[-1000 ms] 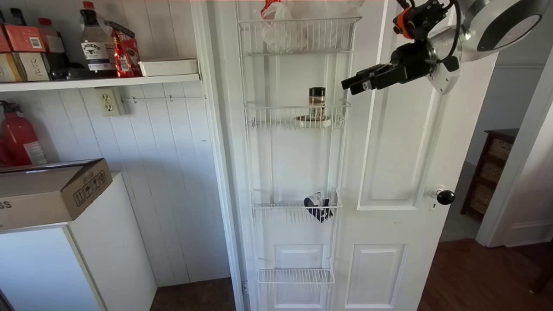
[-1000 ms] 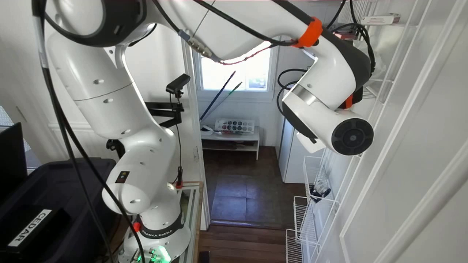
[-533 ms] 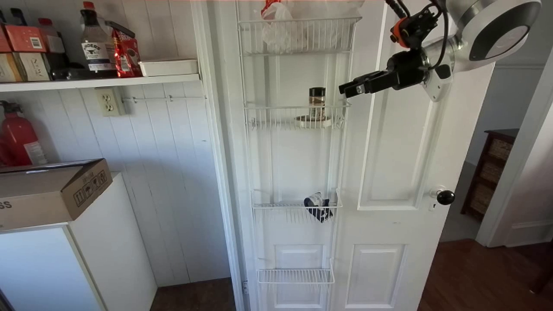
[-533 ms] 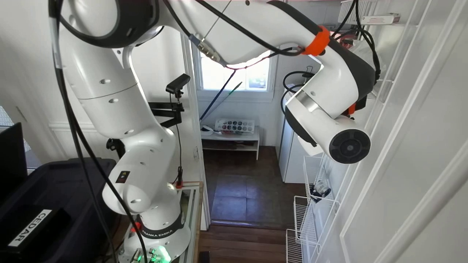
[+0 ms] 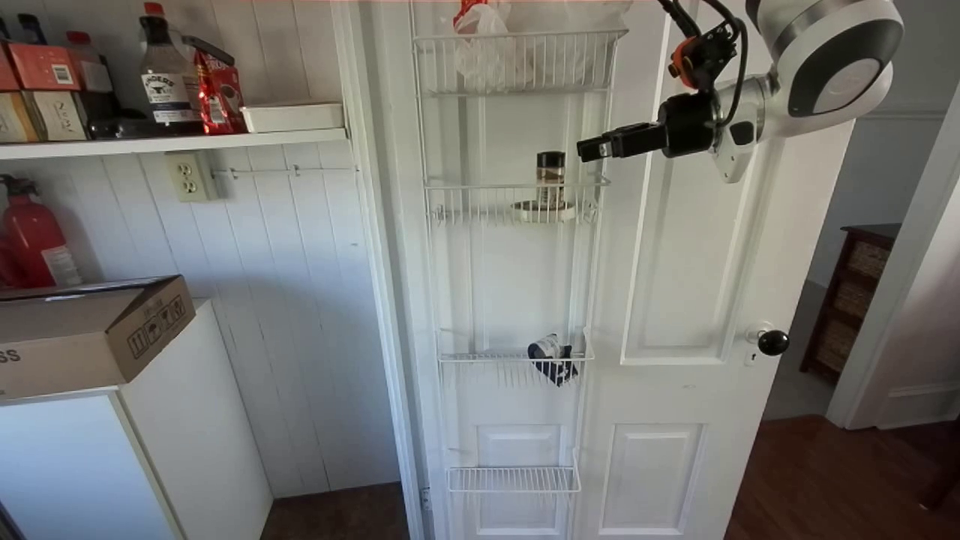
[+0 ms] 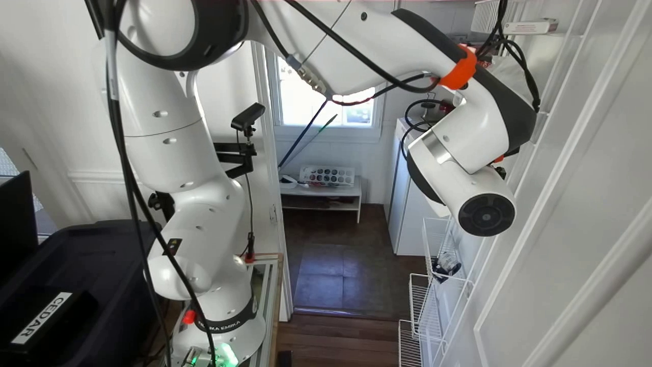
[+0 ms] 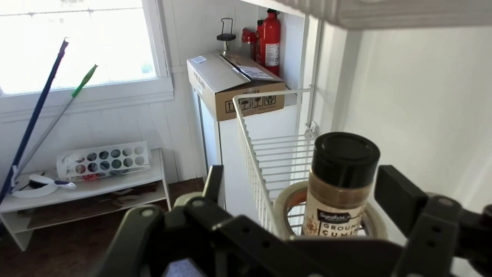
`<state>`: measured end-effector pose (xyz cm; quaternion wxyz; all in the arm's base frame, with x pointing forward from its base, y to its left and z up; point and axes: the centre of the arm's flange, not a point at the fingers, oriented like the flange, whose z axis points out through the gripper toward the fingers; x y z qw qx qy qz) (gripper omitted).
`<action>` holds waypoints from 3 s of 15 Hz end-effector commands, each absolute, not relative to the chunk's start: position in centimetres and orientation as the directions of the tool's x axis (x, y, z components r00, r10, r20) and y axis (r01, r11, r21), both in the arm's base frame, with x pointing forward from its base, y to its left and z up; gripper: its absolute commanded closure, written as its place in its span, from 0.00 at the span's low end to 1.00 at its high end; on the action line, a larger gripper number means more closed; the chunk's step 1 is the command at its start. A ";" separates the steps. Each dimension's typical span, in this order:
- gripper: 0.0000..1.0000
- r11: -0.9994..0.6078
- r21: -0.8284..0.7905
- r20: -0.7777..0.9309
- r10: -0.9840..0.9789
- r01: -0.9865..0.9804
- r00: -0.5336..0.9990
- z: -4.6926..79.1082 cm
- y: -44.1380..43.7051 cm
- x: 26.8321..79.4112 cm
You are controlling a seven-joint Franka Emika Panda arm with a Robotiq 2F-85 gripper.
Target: Place the spice bottle on the top shelf of the rack
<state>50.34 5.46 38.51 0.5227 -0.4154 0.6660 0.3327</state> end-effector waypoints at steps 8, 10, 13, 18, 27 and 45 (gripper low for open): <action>0.00 0.477 -0.087 -0.984 -0.179 -0.875 0.001 36.6 7.2 52.0; 0.00 0.483 -0.100 -0.984 -0.179 -0.870 0.014 36.2 7.6 52.1; 0.00 0.496 -0.111 -0.985 -0.172 -0.861 0.028 35.8 8.2 52.4; 0.00 0.527 -0.123 -0.985 -0.166 -0.841 0.041 35.5 8.8 53.0; 0.06 0.555 -0.144 -0.982 -0.180 -0.820 0.051 35.4 8.7 53.9; 0.74 0.457 -0.115 -0.983 -0.179 -0.882 0.035 38.7 5.7 53.6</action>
